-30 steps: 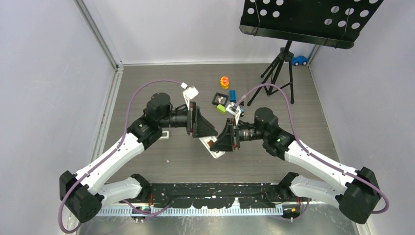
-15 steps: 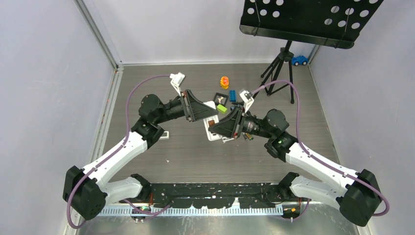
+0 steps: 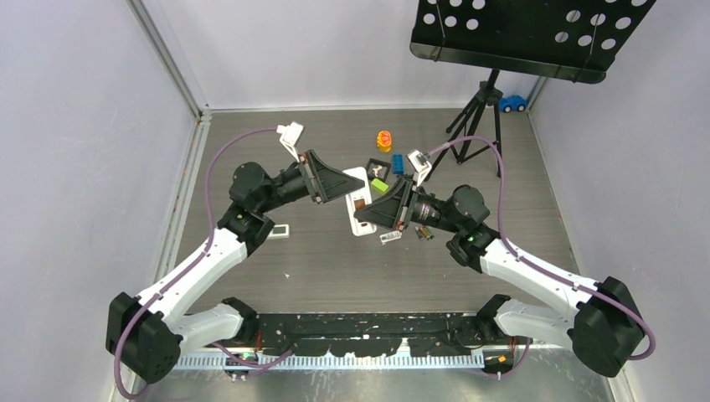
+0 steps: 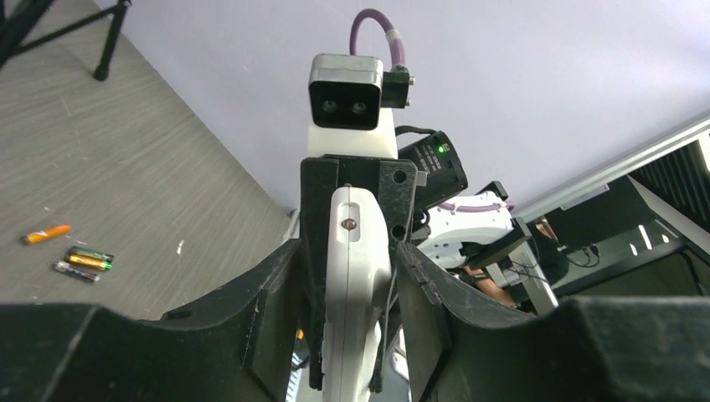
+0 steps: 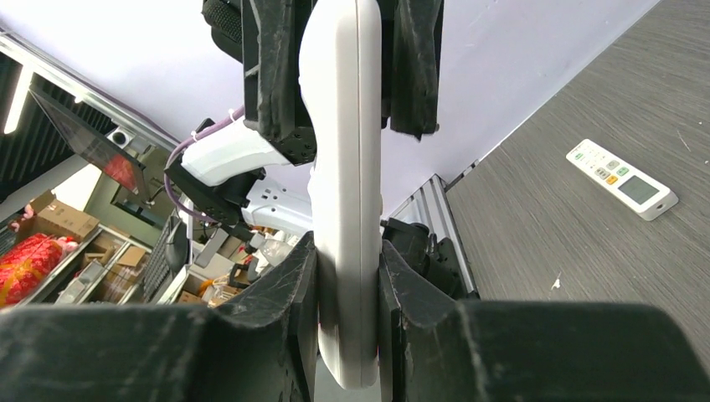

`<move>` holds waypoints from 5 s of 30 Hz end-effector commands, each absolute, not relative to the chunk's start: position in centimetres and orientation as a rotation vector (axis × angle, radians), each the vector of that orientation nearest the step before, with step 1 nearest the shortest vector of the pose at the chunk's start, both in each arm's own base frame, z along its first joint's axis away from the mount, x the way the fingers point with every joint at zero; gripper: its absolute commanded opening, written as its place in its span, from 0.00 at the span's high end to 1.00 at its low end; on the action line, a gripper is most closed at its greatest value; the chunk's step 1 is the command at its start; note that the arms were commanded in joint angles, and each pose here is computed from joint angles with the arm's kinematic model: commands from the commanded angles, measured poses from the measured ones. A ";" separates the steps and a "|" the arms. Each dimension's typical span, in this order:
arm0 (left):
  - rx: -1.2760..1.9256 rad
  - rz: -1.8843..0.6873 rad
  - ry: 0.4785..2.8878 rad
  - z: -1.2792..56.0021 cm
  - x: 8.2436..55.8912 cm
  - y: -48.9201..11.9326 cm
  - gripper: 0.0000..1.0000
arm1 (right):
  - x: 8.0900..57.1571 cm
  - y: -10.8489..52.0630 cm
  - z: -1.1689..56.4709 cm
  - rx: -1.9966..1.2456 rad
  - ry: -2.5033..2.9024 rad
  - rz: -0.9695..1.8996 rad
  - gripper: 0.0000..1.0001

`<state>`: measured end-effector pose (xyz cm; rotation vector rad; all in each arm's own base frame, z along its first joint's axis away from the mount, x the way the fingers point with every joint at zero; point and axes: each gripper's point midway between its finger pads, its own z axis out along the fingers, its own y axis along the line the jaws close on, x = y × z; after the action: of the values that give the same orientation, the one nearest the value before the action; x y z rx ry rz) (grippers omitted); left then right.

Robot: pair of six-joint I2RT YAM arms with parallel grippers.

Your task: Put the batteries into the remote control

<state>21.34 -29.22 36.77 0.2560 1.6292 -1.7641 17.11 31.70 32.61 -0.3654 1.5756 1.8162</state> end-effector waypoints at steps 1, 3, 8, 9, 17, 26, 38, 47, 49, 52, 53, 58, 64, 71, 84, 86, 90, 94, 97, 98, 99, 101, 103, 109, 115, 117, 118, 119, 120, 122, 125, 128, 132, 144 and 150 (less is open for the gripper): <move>0.248 -1.681 1.562 37.9 21.8 -28.2 0.54 | 16.7 31.5 34.8 -0.397 1.495 1.849 0.85; 0.252 -1.676 1.564 37.8 21.9 -28.2 0.55 | 16.9 31.8 34.4 -0.400 1.524 1.852 0.85; 0.286 -1.672 1.572 37.5 21.9 -28.5 0.92 | 17.4 32.2 33.7 -0.384 1.573 1.865 0.85; 0.291 -1.665 1.578 37.3 21.9 -28.5 0.99 | 17.6 32.3 33.6 -0.375 1.586 1.861 0.85; 0.247 -1.417 1.714 33.3 24.0 -27.3 1.00 | 21.3 30.6 30.2 -0.175 1.740 1.646 0.27; -0.037 -0.786 2.030 23.6 28.0 -20.1 1.00 | 27.2 19.3 18.7 0.289 2.146 0.660 0.31; 0.085 -0.893 2.029 22.7 27.0 -22.0 1.00 | 30.6 14.1 10.3 0.501 2.356 0.204 0.53; 0.156 -0.968 2.041 22.1 26.2 -23.2 1.00 | 32.5 14.4 6.2 0.557 2.467 0.158 0.52; 0.163 -0.972 2.045 21.9 26.1 -23.3 1.00 | 32.4 14.7 5.9 0.552 2.486 0.167 0.53; 0.172 -0.982 2.045 21.9 26.0 -23.4 1.00 | 31.9 15.1 5.5 0.529 2.516 0.191 0.57; 0.174 -0.982 2.048 21.8 26.0 -23.4 1.00 | 31.6 15.1 5.5 0.514 2.527 0.198 0.59; 0.180 -0.978 2.047 21.7 26.0 -23.4 1.00 | 30.5 15.2 5.6 0.436 2.561 0.218 0.68; 0.182 -0.986 2.044 21.8 26.0 -23.5 1.00 | 30.0 15.2 4.7 0.367 2.608 0.196 0.72; 0.176 -0.995 2.047 21.9 25.9 -23.5 1.00 | 29.7 15.5 3.3 0.329 2.656 0.192 0.72; 0.179 -0.990 2.044 22.2 26.1 -23.6 1.00 | 28.7 16.0 1.2 0.225 2.720 0.120 0.75; 0.180 -0.988 2.044 22.3 26.1 -23.6 1.00 | 28.5 15.9 1.0 0.198 2.731 0.081 0.75; 0.181 -0.984 2.043 22.4 26.1 -23.5 1.00 | 28.0 16.2 0.6 0.145 2.755 0.041 0.79; 0.182 -0.981 2.042 22.4 26.1 -23.5 1.00 | 28.2 15.7 0.9 0.159 2.730 -0.003 0.93; 0.180 -0.981 2.046 22.3 26.1 -23.5 1.00 | 28.6 15.4 1.5 0.177 2.697 -0.015 0.96; 0.182 -0.980 2.045 22.3 26.1 -23.5 1.00 | 28.7 15.5 1.7 0.172 2.693 -0.007 0.95; 0.181 -0.981 2.045 22.3 26.1 -23.5 1.00 | 28.6 15.6 1.7 0.160 2.697 0.000 0.90; 0.182 -0.981 2.045 22.3 26.1 -23.5 1.00 | 28.7 15.7 1.9 0.154 2.703 -0.002 0.80; 0.183 -0.981 2.046 22.2 26.0 -23.5 1.00 | 28.9 15.7 2.0 0.155 2.689 0.002 0.76; 0.183 -0.978 2.047 22.2 25.9 -23.4 1.00 | 29.6 15.6 3.2 0.187 2.641 0.007 0.45; 0.187 -0.975 2.045 22.3 25.7 -23.2 1.00 | 32.4 10.1 6.4 0.471 2.463 -0.090 0.41; 0.186 -0.973 2.043 22.3 25.7 -23.2 1.00 | 33.1 7.1 7.2 0.590 2.392 -0.154 0.46; 0.187 -0.973 2.042 22.3 25.7 -23.1 1.00 | 33.4 5.1 7.7 0.651 2.341 -0.209 0.48; 0.187 -0.972 2.043 22.3 25.6 -23.1 1.00 | 33.5 3.9 8.1 0.694 2.307 -0.235 0.50; 0.188 -0.974 2.042 22.3 25.5 -23.1 1.00 | 33.7 2.6 8.4 0.736 2.273 -0.261 0.51; 0.186 -0.975 2.039 22.4 25.5 -23.0 1.00 | 33.7 0.2 8.7 0.817 2.216 -0.306 0.54; 0.187 -0.982 2.037 22.3 25.3 -23.1 1.00 | 33.8 -2.6 8.0 0.917 2.189 -0.317 0.57; 0.185 -0.989 2.038 22.3 25.3 -23.1 1.00 | 33.9 -4.4 6.8 0.985 2.210 -0.298 0.68; 0.186 -0.993 2.039 22.2 25.2 -23.1 1.00 | 33.8 -5.3 5.7 1.023 2.226 -0.278 0.74; 0.187 -0.999 2.039 22.2 25.1 -23.2 1.00 | 33.8 -8.6 4.8 1.144 2.174 -0.282 0.67; 0.187 -1.000 2.036 22.3 25.0 -23.1 1.00 | 34.0 -8.7 3.8 1.177 2.208 -0.240 0.65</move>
<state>25.05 -22.91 20.41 0.1574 2.1123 -0.9702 32.56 -8.43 3.43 1.1580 2.2432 -0.2857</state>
